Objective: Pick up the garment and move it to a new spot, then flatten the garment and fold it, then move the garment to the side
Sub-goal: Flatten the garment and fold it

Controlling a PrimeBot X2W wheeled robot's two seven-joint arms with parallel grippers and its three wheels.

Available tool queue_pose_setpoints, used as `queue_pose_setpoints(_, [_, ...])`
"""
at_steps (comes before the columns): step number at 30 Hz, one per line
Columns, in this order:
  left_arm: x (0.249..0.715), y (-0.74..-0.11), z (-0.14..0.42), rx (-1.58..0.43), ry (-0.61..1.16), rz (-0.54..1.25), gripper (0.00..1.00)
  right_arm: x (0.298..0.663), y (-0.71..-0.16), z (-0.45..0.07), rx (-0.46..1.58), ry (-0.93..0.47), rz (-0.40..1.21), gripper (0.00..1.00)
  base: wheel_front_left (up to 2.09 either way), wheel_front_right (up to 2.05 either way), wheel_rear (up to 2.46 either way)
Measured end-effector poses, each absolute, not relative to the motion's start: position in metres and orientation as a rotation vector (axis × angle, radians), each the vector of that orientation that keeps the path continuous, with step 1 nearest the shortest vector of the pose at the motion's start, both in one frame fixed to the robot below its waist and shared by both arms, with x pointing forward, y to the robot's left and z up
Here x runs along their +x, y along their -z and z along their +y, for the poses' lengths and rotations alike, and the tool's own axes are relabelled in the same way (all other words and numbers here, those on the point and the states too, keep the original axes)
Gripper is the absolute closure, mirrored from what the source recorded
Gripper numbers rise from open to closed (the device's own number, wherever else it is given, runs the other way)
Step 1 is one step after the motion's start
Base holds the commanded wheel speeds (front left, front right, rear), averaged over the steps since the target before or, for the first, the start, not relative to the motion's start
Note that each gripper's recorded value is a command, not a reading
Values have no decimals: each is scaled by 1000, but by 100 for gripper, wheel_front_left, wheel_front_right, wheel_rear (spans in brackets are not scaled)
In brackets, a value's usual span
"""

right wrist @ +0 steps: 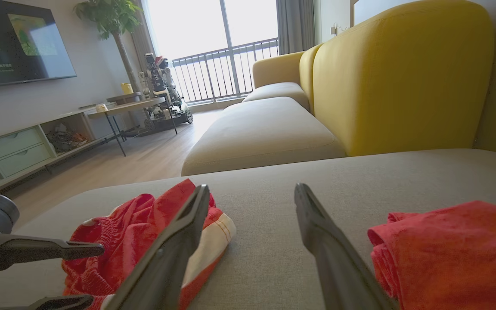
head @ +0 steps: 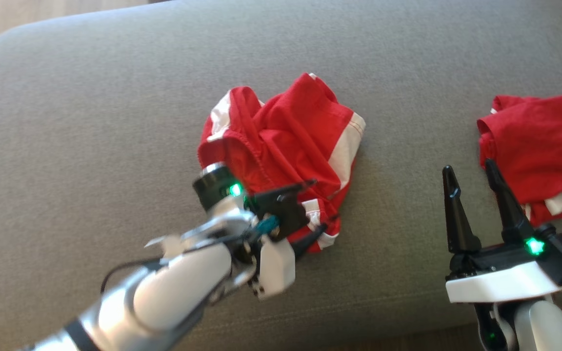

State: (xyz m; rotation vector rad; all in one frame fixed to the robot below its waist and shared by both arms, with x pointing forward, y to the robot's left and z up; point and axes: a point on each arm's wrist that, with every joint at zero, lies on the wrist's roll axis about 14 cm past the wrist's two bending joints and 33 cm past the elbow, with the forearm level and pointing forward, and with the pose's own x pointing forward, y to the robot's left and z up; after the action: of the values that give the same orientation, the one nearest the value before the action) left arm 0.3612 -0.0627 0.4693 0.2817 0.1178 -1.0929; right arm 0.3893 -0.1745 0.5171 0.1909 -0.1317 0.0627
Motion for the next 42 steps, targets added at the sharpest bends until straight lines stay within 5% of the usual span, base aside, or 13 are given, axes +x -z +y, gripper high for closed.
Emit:
queue_pose_setpoints(6, [388,-437,-63,459,1106,265,0,390,-518,-190,176,-18,-137,0,0,0,0])
queue_pose_setpoints(18, [361,-398,-42,569,1182,512,0,385,-517,-207,159,33,-134,0,0,0,0])
queue_pose_setpoints(20, [357,-402,-43,562,1191,501,57,385,-517,-206,160,31,-136,0,0,0,0])
queue_pose_setpoints(22, [351,-407,-46,547,1209,484,97,387,-518,-205,160,28,-139,0,0,0,0])
queue_pose_setpoints(23, [349,-409,-47,541,1216,476,100,387,-518,-205,160,25,-138,0,0,0,0])
queue_pose_setpoints(33, [326,-410,-42,486,1240,510,100,389,-523,-198,164,3,-153,0,0,0,0])
queue_pose_setpoints(37, [337,-460,-65,234,1243,372,100,383,-529,-201,171,11,-169,0,0,0,0])
queue_pose_setpoints(42, [387,-527,-72,189,1206,141,100,377,-532,-206,184,28,-178,0,0,0,0])
